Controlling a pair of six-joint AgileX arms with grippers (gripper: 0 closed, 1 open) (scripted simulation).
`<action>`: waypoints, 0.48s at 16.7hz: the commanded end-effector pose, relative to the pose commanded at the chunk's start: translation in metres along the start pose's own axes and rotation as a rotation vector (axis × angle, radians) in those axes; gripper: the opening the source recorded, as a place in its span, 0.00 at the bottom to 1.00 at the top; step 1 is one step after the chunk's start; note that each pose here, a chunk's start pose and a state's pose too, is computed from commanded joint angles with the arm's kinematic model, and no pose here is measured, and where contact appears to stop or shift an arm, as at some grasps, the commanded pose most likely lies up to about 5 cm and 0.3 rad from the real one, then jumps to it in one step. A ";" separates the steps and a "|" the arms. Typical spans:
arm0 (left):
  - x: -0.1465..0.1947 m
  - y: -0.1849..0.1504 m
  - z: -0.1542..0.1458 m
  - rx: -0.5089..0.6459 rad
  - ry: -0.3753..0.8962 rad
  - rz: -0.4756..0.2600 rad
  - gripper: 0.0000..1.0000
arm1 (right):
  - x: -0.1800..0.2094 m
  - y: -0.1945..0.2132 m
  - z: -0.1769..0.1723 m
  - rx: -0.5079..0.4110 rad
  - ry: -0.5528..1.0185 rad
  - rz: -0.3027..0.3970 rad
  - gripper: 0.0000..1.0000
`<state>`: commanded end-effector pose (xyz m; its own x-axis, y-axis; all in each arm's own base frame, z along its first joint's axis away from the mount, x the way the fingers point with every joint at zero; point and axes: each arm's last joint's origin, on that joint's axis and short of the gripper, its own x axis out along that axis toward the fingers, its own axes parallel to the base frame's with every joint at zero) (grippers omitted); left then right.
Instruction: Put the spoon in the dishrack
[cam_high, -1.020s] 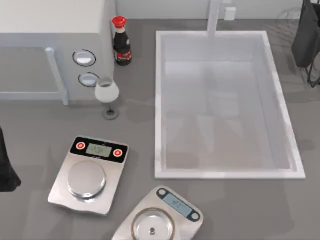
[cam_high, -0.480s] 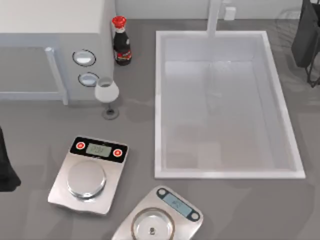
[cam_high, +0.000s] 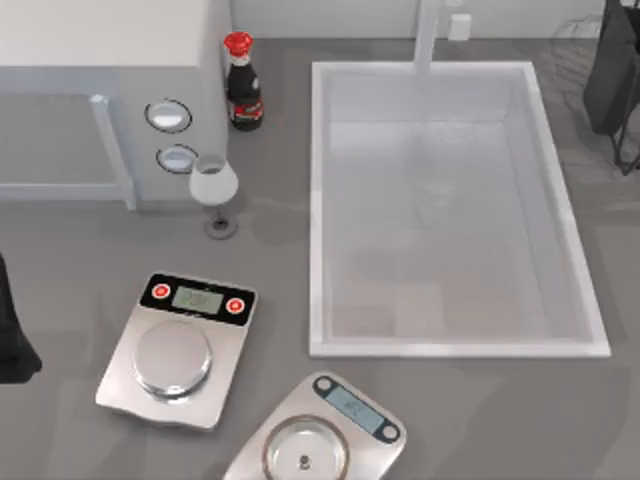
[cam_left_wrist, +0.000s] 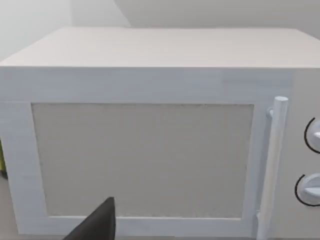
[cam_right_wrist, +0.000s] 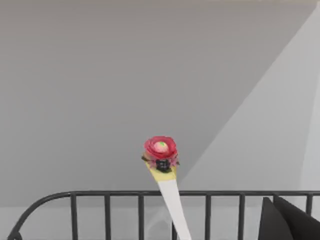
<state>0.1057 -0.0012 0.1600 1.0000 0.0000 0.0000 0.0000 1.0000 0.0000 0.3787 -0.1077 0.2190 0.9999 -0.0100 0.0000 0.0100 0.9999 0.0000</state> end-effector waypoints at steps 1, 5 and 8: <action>0.000 0.000 0.000 0.000 0.000 0.000 1.00 | 0.000 0.000 0.000 0.000 0.000 0.000 0.38; 0.000 0.000 0.000 0.000 0.000 0.000 1.00 | 0.000 0.000 0.000 0.000 0.000 0.000 0.68; 0.000 0.000 0.000 0.000 0.000 0.000 1.00 | 0.000 0.000 0.000 0.000 0.000 0.000 0.90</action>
<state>0.1057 -0.0012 0.1600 1.0000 0.0000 0.0000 0.0000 1.0000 0.0000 0.3787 -0.1077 0.2190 0.9999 -0.0100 0.0000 0.0100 0.9999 0.0000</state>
